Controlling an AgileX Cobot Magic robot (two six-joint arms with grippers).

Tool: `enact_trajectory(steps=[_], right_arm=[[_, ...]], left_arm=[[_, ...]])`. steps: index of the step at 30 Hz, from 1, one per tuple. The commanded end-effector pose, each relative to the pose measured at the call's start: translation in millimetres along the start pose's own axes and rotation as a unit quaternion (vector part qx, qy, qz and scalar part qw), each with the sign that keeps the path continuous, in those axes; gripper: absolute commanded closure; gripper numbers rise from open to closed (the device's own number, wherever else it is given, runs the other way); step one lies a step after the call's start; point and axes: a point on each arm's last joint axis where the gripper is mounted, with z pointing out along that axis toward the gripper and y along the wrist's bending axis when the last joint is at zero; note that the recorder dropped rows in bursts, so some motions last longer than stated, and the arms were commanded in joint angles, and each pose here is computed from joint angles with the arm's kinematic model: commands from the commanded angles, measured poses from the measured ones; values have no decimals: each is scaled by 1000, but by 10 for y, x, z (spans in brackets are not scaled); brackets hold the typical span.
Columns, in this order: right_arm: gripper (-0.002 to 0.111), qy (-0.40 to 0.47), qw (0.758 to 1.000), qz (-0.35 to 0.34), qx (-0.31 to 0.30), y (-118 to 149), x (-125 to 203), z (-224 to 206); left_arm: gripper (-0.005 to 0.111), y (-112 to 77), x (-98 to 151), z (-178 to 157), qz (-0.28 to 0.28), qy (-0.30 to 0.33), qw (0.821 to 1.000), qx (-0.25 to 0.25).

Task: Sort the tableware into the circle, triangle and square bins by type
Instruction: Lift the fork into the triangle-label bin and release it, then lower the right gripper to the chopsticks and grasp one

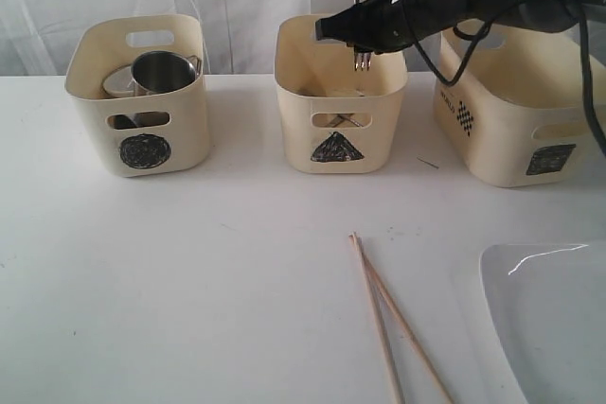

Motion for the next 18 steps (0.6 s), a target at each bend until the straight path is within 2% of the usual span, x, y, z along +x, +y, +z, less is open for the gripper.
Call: enact_trajectory(steps=[1,8,12,14,18], right_arm=[[69,-17,1000,-22,2,-20,-65,-52],[68,41,999,-23,2,-16,-11,-149],[68,121,992,-22,-1,1,-19,-481],[68,179,984,-19,-4,16,9,-689],[68,336,941,-26,-23,61,195,-1095]], left_arm=[[107,-5,8,0,-1,0,1000,4],[107,-5,8,0,-1,0,1000,4],[107,-5,8,0,-1,0,1000,4],[107,-5,8,0,-1,0,1000,4],[107,-5,8,0,-1,0,1000,4]])
